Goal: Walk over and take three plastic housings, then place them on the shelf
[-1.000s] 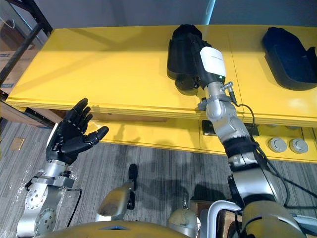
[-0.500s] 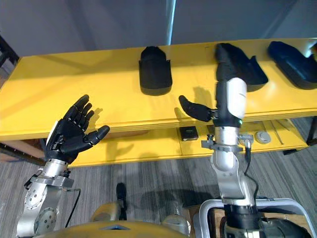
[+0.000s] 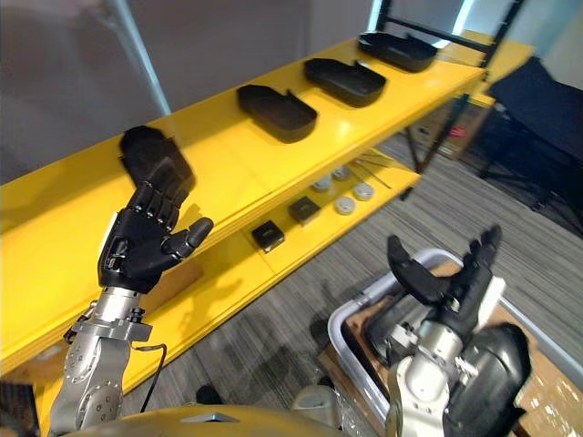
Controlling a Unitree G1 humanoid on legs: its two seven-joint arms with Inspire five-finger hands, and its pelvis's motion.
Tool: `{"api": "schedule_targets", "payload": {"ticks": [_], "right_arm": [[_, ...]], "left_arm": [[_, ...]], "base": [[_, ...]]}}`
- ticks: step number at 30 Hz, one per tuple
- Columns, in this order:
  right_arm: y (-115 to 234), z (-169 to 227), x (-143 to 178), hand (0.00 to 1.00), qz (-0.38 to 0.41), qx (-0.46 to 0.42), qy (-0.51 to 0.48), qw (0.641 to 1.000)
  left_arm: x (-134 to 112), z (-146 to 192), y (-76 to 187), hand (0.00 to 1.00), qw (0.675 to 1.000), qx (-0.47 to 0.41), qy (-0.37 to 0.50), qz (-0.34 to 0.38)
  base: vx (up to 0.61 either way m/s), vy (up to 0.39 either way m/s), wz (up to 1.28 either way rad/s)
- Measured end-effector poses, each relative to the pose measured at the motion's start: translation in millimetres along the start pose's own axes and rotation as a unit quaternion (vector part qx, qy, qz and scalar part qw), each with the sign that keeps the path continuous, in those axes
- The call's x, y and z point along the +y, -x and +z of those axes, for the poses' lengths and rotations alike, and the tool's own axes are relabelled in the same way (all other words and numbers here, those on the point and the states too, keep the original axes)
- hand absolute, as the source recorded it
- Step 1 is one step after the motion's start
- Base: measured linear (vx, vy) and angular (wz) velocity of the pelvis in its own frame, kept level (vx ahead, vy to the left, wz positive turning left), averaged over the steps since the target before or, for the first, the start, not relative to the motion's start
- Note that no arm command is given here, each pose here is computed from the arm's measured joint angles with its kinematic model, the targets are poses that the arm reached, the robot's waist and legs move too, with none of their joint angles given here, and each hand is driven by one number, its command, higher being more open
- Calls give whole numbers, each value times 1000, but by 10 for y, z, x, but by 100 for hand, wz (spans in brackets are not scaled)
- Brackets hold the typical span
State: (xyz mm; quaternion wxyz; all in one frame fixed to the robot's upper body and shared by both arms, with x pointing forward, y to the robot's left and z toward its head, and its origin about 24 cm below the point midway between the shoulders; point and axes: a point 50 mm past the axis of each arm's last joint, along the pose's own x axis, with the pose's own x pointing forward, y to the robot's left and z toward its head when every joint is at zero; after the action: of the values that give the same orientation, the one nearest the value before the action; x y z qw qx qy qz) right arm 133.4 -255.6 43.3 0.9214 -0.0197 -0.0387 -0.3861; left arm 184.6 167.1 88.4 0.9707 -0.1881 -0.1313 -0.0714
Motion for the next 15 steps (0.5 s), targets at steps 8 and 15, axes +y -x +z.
{"api": "schedule_targets", "payload": {"ticks": [8, 15], "right_arm": [[-55, 447, 953, 100, 304, -152, 13, 940], [-29, 267, 958, 100, 306, -112, 56, 944]], "left_arm": [[476, 182, 321, 100, 987, -15, -49, 150], [263, 350, 14, 100, 988, -120, -46, 87]], "base": [[-12, -45, -103], [40, 55, 3]]}}
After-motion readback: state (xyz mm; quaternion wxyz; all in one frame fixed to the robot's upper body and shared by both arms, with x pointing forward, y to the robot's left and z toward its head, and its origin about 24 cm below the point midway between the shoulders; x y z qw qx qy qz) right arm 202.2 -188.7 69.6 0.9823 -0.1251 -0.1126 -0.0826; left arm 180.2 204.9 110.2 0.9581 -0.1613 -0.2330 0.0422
